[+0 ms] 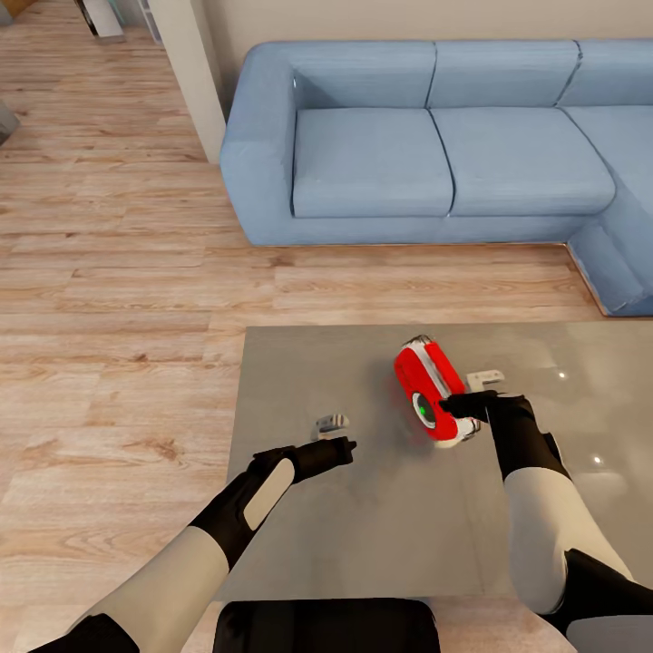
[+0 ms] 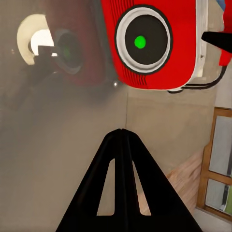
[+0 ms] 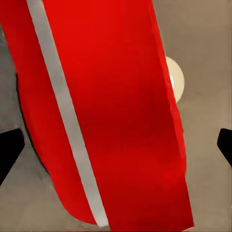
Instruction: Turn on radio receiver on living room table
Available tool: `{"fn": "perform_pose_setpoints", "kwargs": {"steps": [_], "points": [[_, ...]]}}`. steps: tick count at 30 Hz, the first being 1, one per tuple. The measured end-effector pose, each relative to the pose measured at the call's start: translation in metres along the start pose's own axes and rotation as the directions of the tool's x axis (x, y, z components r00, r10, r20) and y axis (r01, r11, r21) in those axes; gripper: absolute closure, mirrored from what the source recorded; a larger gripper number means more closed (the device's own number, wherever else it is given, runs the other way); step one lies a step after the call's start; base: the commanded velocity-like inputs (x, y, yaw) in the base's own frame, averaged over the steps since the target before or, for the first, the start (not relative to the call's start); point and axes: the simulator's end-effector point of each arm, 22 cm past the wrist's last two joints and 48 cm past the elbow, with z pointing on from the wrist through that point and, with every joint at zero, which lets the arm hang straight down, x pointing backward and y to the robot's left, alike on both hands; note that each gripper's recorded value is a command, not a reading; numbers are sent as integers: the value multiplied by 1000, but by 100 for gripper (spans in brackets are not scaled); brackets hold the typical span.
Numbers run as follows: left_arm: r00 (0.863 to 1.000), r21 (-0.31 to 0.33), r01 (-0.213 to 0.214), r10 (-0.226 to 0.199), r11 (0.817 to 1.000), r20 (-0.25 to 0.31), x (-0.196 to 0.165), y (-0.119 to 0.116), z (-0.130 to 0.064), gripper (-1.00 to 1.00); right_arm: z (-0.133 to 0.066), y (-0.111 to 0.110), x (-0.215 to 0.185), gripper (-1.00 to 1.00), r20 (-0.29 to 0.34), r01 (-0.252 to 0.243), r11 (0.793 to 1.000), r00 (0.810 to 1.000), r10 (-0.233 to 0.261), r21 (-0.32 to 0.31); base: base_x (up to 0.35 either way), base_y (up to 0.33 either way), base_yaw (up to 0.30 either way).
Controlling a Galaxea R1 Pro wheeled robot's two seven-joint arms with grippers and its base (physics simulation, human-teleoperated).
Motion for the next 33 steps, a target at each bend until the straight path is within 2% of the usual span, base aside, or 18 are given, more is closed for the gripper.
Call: {"fn": "perform_pose_setpoints", "kwargs": {"steps": [27,33], "points": [[1000,0,0,0,1000,0,0,0,0,100,-2,-1,-5,-100,7,3,1000,1000,-3,-2,0,0,0],[1000,0,0,0,1000,0,0,0,0,100,-7,-7,-16,-100,31,11,1000,999,-12,15,0,0,0]]}}
